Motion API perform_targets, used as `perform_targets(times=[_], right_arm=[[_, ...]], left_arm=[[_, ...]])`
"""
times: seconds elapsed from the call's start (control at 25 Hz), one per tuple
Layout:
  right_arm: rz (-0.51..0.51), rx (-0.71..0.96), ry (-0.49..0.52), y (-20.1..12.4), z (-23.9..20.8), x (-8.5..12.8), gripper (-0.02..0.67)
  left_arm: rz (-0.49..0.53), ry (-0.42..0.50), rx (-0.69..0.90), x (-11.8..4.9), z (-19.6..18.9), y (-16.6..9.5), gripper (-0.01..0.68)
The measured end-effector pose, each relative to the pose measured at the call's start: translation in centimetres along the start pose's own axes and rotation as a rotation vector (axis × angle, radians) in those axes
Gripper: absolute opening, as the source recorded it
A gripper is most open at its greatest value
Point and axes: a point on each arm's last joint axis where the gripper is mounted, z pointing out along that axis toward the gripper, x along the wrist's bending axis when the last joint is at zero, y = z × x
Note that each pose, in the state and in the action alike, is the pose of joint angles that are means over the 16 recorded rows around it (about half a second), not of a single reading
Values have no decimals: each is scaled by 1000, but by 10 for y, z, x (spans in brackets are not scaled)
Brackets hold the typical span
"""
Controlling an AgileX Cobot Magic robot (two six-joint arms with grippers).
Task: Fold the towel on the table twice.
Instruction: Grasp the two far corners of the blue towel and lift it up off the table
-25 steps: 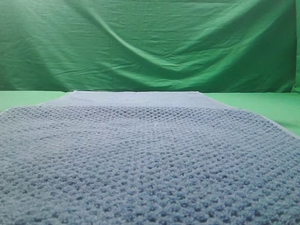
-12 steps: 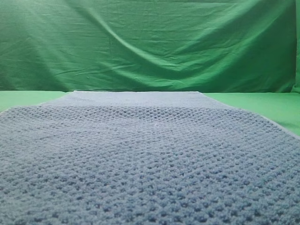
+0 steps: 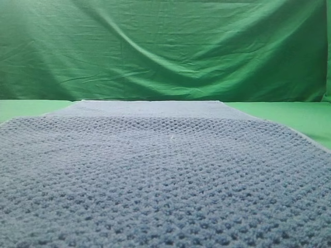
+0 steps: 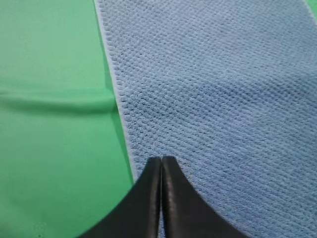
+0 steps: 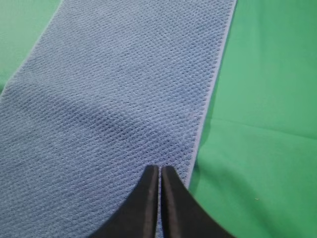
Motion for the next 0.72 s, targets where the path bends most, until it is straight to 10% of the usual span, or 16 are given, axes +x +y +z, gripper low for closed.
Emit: perform_targets(times=[0.72], right_arm=[[-6,325,-46,43,125,-19,0]], left_arm=[[-12,47,279,27,149,51,0]])
